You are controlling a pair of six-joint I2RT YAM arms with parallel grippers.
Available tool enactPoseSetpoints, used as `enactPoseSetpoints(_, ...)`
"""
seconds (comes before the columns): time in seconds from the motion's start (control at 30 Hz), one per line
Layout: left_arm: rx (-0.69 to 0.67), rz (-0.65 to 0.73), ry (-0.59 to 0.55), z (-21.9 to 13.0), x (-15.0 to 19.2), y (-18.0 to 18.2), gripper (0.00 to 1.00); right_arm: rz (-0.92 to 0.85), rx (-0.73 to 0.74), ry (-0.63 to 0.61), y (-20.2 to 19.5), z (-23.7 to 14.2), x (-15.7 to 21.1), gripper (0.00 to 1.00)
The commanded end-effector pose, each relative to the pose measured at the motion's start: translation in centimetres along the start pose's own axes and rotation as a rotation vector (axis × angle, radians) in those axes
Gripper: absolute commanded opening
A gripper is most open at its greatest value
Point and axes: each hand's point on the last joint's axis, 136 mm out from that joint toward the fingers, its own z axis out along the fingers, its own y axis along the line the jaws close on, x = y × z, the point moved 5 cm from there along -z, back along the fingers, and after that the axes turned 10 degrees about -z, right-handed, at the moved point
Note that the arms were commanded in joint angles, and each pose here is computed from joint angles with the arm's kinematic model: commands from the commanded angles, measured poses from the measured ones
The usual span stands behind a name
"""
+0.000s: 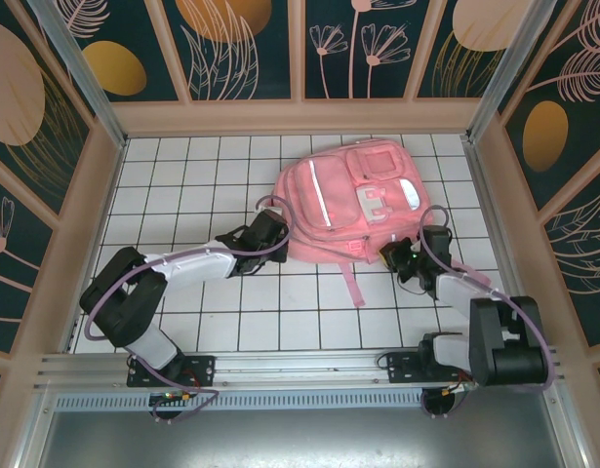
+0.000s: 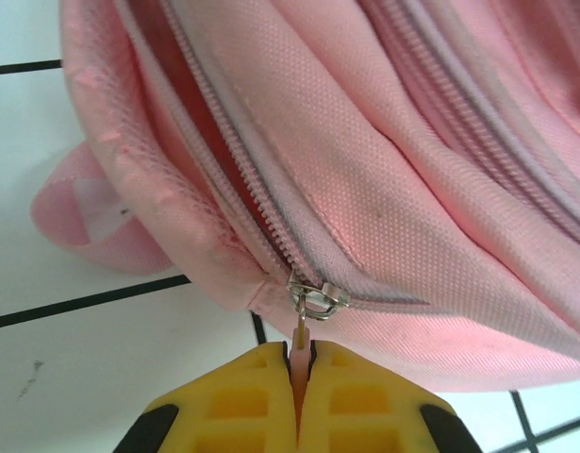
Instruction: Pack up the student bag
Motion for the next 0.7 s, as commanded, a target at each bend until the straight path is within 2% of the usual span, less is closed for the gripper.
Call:
enactPoseSetpoints(0.0,0.026,0.058,0.056,-1.0,1.3,0.0,0.0,-0.109,0.044,-0.112,0.7,0.0,-4.0,0.0)
enactPoseSetpoints(0.23,0.199,0.161,0.159,-1.0,4.8,-6.6,0.0,-0.182,0.081,-0.114,1.5,1.1,-8.9,0.01)
enactPoseSetpoints(0.27,0.223,0.167,0.174,-0.9,5.2,-7.7,0.0,-0.194,0.085,-0.115,1.7,1.2,-9.7,0.05)
enactPoseSetpoints(0.33,0.255,0.175,0.2,-0.6,6.1,-9.1,0.0,-0.202,0.1,-0.117,1.9,1.3,-10.9,0.25)
enactPoseSetpoints(0.4,0.31,0.18,0.209,-0.6,6.0,-11.4,0.0,-0.196,0.113,-0.12,2.2,1.1,-11.7,0.39)
enactPoseSetpoints(0.5,0.344,0.188,0.23,-0.2,6.4,-13.1,0.0,-0.187,0.099,-0.139,3.2,0.1,-11.4,0.52)
enactPoseSetpoints(0.67,0.379,0.194,0.257,0.6,6.8,-14.3,0.0,-0.154,0.127,-0.143,3.5,-2.2,-8.5,0.6)
